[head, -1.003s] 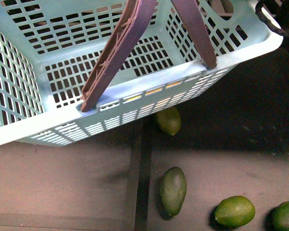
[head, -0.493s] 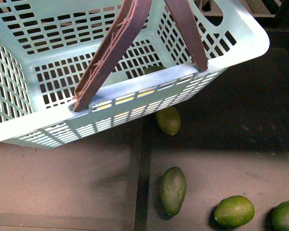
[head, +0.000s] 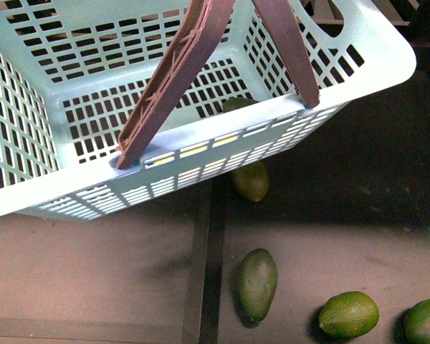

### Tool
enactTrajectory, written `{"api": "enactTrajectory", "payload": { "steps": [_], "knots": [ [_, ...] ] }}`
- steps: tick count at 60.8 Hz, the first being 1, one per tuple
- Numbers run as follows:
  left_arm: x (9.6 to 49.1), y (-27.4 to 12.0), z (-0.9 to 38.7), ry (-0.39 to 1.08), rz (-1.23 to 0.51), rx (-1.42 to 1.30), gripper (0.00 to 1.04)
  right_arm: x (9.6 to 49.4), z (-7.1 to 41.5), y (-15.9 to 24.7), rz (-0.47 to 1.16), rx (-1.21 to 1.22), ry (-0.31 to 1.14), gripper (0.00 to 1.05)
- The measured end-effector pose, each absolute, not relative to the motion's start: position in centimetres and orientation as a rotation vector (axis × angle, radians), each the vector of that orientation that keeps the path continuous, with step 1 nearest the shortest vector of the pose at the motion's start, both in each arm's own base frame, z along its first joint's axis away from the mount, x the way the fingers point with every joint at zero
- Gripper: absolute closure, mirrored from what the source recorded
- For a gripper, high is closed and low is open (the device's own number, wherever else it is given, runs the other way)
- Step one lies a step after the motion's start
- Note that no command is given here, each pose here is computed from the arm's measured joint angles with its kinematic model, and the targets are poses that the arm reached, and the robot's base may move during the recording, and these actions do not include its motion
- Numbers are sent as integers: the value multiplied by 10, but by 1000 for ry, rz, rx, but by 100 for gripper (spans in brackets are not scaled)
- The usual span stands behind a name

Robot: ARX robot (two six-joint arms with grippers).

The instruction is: Pick mango and avocado into basket

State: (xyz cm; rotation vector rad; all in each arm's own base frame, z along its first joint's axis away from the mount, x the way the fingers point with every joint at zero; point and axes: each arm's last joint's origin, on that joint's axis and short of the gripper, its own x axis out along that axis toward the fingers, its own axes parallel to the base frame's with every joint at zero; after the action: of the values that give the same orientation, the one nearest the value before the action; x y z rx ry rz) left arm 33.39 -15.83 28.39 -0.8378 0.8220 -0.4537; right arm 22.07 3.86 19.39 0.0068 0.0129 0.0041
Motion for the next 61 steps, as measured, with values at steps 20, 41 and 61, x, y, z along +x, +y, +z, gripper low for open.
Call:
{"api": "enactTrajectory", "payload": {
  "steps": [20, 41, 61],
  "knots": [
    [334, -158, 284, 822, -454, -837, 76, 175, 178, 16, 4, 2, 12, 103],
    [334, -158, 284, 821, -453, -837, 76, 149, 162, 1, 1, 3, 16, 103],
    [334, -158, 284, 820, -451, -837, 76, 134, 169, 0, 1, 3, -5, 103]
  ]
}}
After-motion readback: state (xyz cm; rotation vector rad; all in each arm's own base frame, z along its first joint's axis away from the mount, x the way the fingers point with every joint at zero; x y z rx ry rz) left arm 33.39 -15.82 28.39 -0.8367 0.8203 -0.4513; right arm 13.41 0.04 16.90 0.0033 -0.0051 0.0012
